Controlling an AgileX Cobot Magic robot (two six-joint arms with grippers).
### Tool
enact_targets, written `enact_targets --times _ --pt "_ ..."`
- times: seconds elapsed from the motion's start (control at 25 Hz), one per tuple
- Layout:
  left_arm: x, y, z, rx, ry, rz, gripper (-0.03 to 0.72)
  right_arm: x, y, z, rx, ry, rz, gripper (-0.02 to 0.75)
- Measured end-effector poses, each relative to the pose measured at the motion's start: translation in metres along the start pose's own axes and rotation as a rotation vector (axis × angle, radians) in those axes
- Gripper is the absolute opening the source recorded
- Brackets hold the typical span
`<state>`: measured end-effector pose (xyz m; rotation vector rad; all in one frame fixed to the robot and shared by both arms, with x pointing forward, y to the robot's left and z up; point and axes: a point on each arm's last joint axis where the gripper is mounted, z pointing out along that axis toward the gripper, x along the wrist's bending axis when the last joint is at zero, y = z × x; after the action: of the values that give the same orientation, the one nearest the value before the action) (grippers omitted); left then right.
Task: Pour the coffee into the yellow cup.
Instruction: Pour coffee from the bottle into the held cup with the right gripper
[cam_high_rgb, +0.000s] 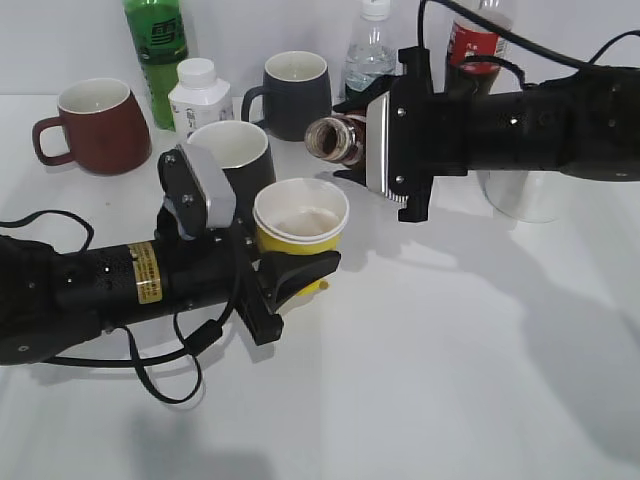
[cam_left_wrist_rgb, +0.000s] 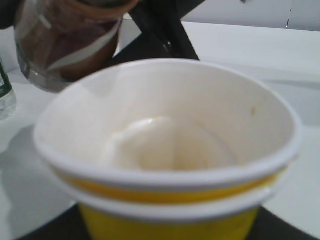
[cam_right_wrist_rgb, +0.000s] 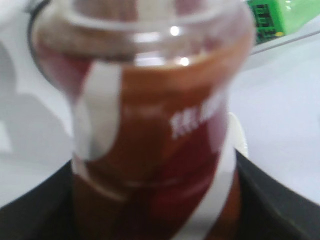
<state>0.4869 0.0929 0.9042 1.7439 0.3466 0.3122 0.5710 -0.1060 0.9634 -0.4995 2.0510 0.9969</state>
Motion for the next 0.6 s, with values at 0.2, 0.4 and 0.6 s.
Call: enact_targets --times 0.2,0.4,0.6 --pt "0.0000 0.0000 0.0000 0.000 0.000 -0.001 0.328 -0.0027 -0.0007 0.0000 0.009 -0.030 -0.048 0.500" --pt "-0.0006 0.0001 0.0003 0.000 -0.002 -0.003 0.328 -0.0050 0.0004 -0.0001 -0.001 -0.055 -0.068 0.500" --pt "-0.0009 0.0008 0.0013 -0.004 -0.005 0.000 0.328 -0.0051 0.0059 0.0019 -0.026 -0.067 -0.082 0.500"
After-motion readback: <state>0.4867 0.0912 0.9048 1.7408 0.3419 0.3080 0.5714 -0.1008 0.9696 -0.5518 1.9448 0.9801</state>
